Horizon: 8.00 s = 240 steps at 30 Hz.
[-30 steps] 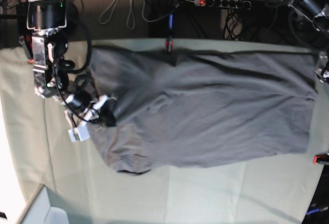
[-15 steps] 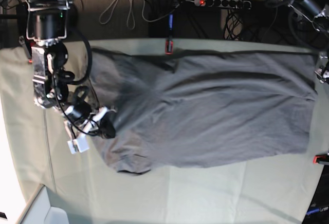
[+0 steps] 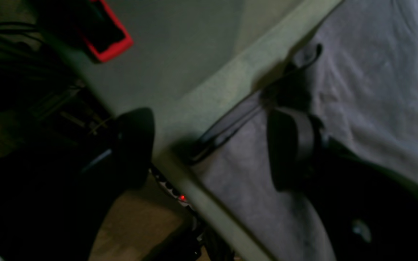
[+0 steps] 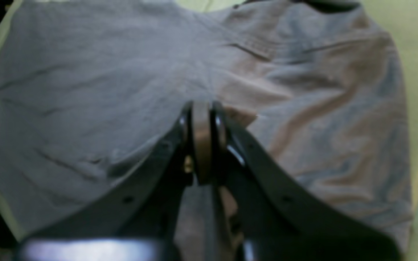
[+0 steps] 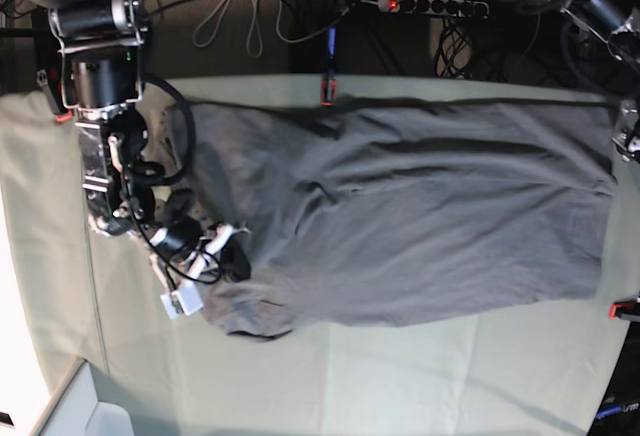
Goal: Layout the t-shirt on the table in an organized manner, then fold the t-shirt properly
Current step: 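Regrasp the shirt fabric with the right gripper and pull it outward, then lift the shirt edge with both grippers and pull it flat, then move both grippers to the shirt's opposite long edge and grasp it, then fold the grasped edge over toward the other edge with both grippers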
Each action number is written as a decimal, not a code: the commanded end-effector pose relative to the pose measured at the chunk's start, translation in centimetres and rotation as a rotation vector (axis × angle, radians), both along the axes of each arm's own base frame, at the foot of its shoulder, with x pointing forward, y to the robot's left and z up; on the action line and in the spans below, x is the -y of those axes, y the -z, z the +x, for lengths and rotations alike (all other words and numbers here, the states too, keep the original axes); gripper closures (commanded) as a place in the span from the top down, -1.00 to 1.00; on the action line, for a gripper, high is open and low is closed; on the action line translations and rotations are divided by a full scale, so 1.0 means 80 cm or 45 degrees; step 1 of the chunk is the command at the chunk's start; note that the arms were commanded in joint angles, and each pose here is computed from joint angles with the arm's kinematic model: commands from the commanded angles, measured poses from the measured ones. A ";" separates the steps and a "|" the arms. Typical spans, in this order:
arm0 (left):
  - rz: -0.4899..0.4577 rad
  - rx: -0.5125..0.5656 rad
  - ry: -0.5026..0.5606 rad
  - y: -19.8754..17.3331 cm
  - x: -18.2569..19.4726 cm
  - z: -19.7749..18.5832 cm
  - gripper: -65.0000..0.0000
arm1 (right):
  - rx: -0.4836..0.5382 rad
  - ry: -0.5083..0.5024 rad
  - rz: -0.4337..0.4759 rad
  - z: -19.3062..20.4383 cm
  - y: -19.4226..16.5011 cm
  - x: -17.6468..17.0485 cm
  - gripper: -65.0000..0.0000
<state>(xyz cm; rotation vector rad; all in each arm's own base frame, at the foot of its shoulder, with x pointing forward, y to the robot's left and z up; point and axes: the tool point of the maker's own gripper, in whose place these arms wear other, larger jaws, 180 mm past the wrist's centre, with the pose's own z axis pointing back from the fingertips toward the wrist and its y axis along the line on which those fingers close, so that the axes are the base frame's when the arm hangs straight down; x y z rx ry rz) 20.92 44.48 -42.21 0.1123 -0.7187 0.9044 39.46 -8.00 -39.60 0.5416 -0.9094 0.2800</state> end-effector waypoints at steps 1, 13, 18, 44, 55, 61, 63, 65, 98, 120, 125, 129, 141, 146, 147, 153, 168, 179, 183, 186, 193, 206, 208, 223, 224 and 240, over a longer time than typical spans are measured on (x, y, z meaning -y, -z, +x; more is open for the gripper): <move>0.055 0.043 -0.003 -0.021 -0.016 0.009 0.43 | 0.083 0.012 0.029 0.019 -0.027 0.002 -0.99; 0.053 0.047 0.001 -0.021 -0.015 0.010 0.43 | 0.123 0.008 0.024 0.038 -0.044 0.002 -0.99; 0.053 0.047 0.001 -0.021 -0.015 0.010 0.43 | 0.109 0.005 0.022 0.035 -0.040 0.001 -0.97; 0.047 0.047 0.001 -0.020 -0.012 0.010 0.43 | -0.142 0.029 -0.041 -0.065 0.058 0.034 -1.00; 0.045 0.047 0.002 -0.020 -0.012 0.010 0.43 | -0.056 0.029 -0.042 -0.035 0.028 0.035 -1.00; 0.041 0.046 0.002 -0.019 -0.011 0.010 0.43 | -0.046 0.029 -0.040 -0.029 0.024 0.034 -1.00; 0.041 0.046 0.002 -0.018 -0.011 0.010 0.43 | -0.055 0.027 -0.045 -0.030 0.026 0.035 -0.98; 0.039 0.045 0.002 -0.017 -0.010 0.009 0.44 | -0.064 0.024 -0.049 -0.033 0.029 0.035 -0.78; -0.114 -0.049 0.086 0.066 0.050 0.010 -0.86 | -0.211 0.277 -0.110 -0.151 0.075 0.140 0.00; -0.106 -0.031 0.095 0.057 0.052 0.018 -1.00 | -0.061 0.377 -0.185 -0.206 0.015 0.198 -1.00; -0.102 -0.038 0.134 0.032 0.062 0.022 -1.00 | -0.084 0.397 -0.199 -0.236 0.014 0.198 -1.00; -0.052 -0.047 0.162 0.010 0.067 0.013 -1.00 | -0.101 0.456 -0.208 -0.253 0.014 0.210 -1.00; 0.001 -0.062 0.105 0.003 0.058 -0.024 -1.00 | -0.202 0.462 -0.215 -0.293 0.034 0.208 -1.00; 0.000 -0.065 0.109 0.000 0.058 -0.023 -0.95 | -0.193 0.454 -0.225 -0.289 0.031 0.210 -0.96; 0.004 -0.065 0.109 -0.001 0.057 -0.023 -0.86 | -0.190 0.455 -0.227 -0.288 0.030 0.211 -0.85; 0.045 -0.066 0.109 -0.011 0.050 -0.026 -0.01 | -0.178 0.433 -0.318 -0.282 0.028 0.225 0.07; 0.245 0.233 0.113 -0.126 0.035 0.061 0.03 | 0.089 0.261 -0.454 -0.059 -0.022 0.194 0.29; 0.238 0.295 0.142 -0.140 0.034 0.100 0.03 | -0.102 0.219 -0.328 0.059 0.036 0.162 0.28; 0.124 0.244 0.180 -0.101 0.037 0.124 0.03 | -0.093 0.232 -0.292 0.054 0.044 0.161 0.28; 0.096 0.243 0.201 -0.077 0.034 0.146 0.03 | -0.120 0.220 -0.275 0.041 0.059 0.149 0.27; 0.083 0.232 0.312 -0.026 0.048 0.211 0.03 | -0.132 0.196 -0.238 0.038 0.066 0.123 -0.30; 0.168 0.258 0.394 0.013 0.075 0.258 0.03 | -0.149 0.179 -0.221 0.035 0.071 0.108 -0.99; 0.193 0.232 0.364 0.014 0.067 0.254 0.03 | -0.149 0.179 -0.221 0.035 0.071 0.108 -0.99; 0.283 0.134 0.391 0.022 0.064 0.248 0.02 | -0.182 0.177 -0.224 0.020 0.085 0.109 -1.00; 0.280 0.132 0.391 0.023 0.065 0.248 0.01 | -0.182 0.177 -0.224 0.020 0.085 0.109 -1.00; 0.271 0.143 0.384 0.021 0.065 0.248 -1.00 | -0.181 0.191 -0.222 0.013 0.088 0.114 -1.00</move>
